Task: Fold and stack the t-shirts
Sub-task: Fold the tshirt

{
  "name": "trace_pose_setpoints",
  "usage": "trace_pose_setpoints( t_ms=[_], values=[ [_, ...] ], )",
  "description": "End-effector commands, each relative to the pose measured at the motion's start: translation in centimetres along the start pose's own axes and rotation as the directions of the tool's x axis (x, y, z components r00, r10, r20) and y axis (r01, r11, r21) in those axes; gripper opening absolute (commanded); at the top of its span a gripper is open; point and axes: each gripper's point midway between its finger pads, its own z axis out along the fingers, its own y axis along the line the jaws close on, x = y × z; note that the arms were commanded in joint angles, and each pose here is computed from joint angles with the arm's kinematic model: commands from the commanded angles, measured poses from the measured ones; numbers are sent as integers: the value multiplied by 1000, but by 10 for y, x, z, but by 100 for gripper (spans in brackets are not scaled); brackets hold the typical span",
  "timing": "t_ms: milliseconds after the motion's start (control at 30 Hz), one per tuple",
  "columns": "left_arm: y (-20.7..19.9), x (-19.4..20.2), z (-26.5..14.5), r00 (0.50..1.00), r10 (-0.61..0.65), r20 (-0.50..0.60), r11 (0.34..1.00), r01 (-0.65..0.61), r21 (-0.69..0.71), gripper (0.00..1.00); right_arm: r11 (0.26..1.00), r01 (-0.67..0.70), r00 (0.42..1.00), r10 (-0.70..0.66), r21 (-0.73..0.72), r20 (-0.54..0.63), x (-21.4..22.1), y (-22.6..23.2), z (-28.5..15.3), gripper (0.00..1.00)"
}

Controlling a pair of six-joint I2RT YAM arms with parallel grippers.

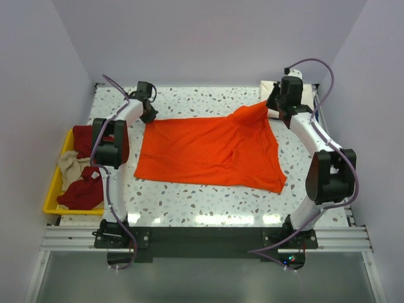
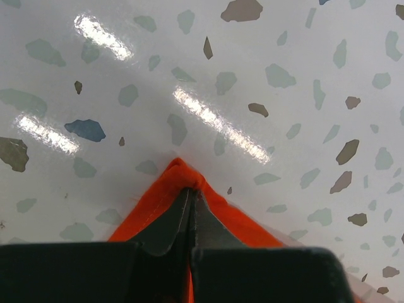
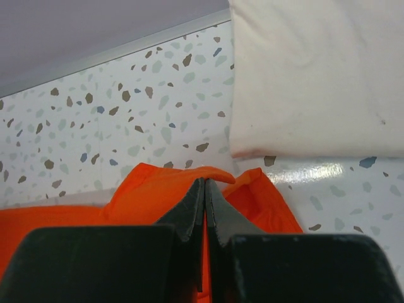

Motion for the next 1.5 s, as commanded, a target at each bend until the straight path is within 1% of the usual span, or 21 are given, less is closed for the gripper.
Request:
trace_pose_setpoints(
  t_ms=[0,200,500,600,633,767,800,867,900,1000,1100,1167,1300,1467],
  values=[
    [-10,-12,-18,1000,-4,22,999,3,41,0,999,-20,995,23,-38,100,-32,8,-24,0],
    [-24,-26,-41,998,-23,52,993,16,120,0,999,-32,995,35,-31,95,-23,2,-37,0],
    [-30,-37,-71,995,-41,85,984,26,179,0,999,-49,996,51,-21,79,-7,-5,-52,0],
    [-24,-35,-78,995,-43,88,984,27,176,0,999,-54,997,54,-1,60,3,-12,-59,0],
    [-18,-28,-76,996,-38,76,986,25,163,0,998,-57,997,56,3,57,5,-13,-62,0],
    [-6,-25,-87,995,-41,90,987,27,156,0,996,-85,996,85,7,32,19,-17,-75,0],
    [1,-17,-84,996,-35,77,989,24,143,0,996,-91,996,91,11,13,29,-20,-78,0],
    [5,-13,-86,996,-36,78,989,24,144,0,993,-115,993,115,17,11,32,-23,-90,0],
    [6,-14,-91,996,-39,85,988,26,151,0,993,-120,993,120,21,-13,44,-25,-92,0],
    [16,-6,-97,996,-39,82,989,27,147,0,989,-147,989,146,-7,-32,54,-24,-107,0],
    [31,8,-99,997,-38,67,991,29,129,0,988,-151,987,152,10,-55,72,-32,-120,0],
    [34,9,-105,996,-44,76,990,33,137,0,988,-153,985,153,10,-73,80,-34,-126,0],
    [50,21,-106,997,-44,68,992,36,119,0,986,-168,981,166,-12,-97,98,-35,-140,0],
    [58,32,-106,998,-48,48,992,42,117,0,984,-179,977,175,-16,-124,114,-39,-152,0]
  ],
)
